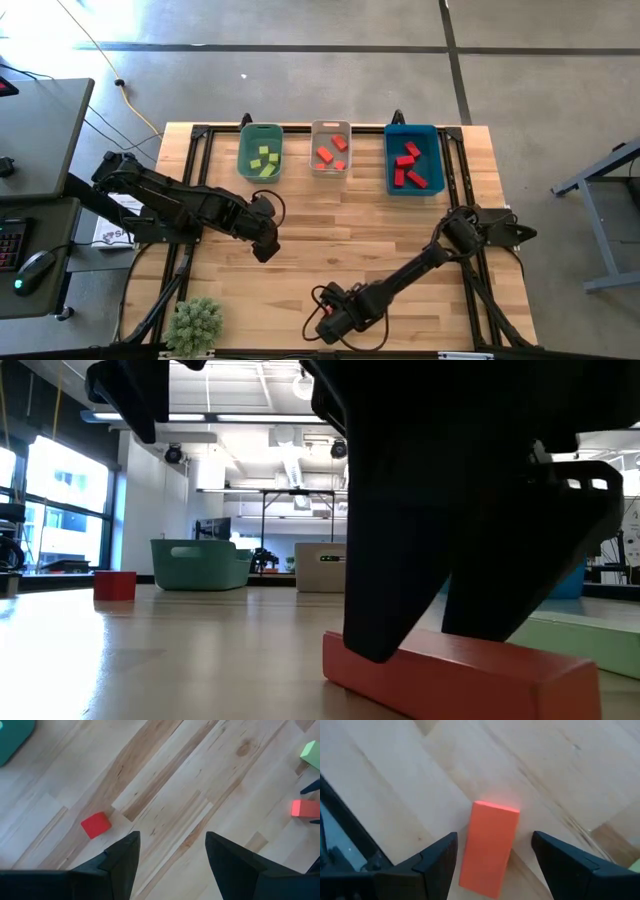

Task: Sort & place blocks by color
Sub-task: Put the orange block into the gray bin

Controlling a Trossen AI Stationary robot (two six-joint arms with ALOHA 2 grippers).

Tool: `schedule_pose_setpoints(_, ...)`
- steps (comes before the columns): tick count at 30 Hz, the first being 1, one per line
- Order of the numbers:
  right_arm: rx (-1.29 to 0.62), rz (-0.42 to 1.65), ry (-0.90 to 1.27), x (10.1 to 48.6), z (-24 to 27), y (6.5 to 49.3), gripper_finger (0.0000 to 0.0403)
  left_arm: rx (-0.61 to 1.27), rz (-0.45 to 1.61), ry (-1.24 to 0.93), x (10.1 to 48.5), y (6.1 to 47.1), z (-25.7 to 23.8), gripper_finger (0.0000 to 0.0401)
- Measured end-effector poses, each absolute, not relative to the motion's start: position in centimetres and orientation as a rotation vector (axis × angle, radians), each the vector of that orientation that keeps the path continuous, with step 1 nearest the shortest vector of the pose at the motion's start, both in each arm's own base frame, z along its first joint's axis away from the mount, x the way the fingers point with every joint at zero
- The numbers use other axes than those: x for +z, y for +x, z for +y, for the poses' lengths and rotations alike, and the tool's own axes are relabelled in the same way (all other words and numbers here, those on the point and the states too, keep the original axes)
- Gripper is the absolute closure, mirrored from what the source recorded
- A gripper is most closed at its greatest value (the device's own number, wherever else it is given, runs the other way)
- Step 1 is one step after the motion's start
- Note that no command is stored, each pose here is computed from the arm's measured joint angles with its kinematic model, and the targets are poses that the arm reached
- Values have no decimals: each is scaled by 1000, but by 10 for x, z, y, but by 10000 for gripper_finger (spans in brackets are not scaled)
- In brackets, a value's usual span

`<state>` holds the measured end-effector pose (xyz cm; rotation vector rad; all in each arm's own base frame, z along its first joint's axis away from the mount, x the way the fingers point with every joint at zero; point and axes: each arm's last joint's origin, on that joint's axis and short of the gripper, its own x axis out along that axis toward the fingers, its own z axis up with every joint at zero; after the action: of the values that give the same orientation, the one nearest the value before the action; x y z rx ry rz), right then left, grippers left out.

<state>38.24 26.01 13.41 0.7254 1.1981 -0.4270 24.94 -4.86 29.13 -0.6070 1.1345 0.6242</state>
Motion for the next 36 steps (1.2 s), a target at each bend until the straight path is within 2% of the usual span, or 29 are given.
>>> schedule_pose_setpoints(12, -516, 1222, 729, 129, 255, 379, 153, 615, 1116, -611, 292, 251, -49, 187)
schedule_pose_setpoints(25, -553, 1254, 691, 127, 250, 375, 257, 612, 1113, -586, 292, 251, -49, 187)
schedule_pose_setpoints(36, -545, 1259, 684, 128, 247, 377, 295, 576, 1128, -533, 292, 251, -49, 187)
